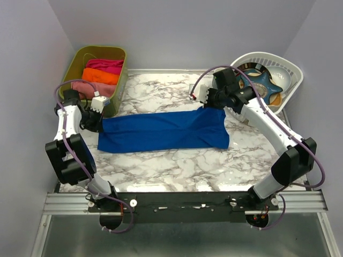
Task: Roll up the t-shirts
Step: Fold the T-shirt at the center of the board.
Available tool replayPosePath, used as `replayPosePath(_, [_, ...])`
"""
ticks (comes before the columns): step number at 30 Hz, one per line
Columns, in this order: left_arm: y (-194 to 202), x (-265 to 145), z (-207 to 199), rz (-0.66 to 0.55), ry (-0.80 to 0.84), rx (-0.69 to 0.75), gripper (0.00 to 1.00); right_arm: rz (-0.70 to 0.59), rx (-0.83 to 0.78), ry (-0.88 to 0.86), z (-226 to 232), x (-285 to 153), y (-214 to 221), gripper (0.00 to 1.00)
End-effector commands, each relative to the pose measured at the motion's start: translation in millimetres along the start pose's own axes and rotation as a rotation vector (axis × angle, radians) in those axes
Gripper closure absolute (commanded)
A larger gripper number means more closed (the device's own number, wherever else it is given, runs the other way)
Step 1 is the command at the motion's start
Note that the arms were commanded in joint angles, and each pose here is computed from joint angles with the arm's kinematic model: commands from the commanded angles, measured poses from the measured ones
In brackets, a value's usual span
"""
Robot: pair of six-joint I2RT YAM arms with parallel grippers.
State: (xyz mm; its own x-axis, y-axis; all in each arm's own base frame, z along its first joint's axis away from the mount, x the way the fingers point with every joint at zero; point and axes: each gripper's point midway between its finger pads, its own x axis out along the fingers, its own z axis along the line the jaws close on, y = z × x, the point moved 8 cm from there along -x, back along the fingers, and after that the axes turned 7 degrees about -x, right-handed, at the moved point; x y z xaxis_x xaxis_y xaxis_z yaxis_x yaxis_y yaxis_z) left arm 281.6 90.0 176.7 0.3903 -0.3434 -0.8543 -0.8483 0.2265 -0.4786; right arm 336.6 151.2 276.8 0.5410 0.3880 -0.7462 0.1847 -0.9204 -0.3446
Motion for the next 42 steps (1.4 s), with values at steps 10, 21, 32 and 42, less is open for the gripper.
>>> replayPosePath(10, [7, 20, 7, 0.091, -0.06, -0.065, 1.0, -0.048, -0.053, 0.004, -13, 31, 3, 0.99])
replayPosePath(21, [-1, 32, 20, 0.066, -0.127, -0.149, 0.88, 0.007, -0.045, -0.025, -7, 75, 19, 0.94])
replayPosePath(32, [9, -6, -14, -0.023, -0.112, -0.004, 0.54, 0.112, 0.256, -0.16, 19, 19, 51, 0.47])
replayPosePath(42, [30, 25, -19, 0.016, -0.052, -0.05, 0.59, 0.16, 0.351, -0.581, 94, 33, 97, 0.44])
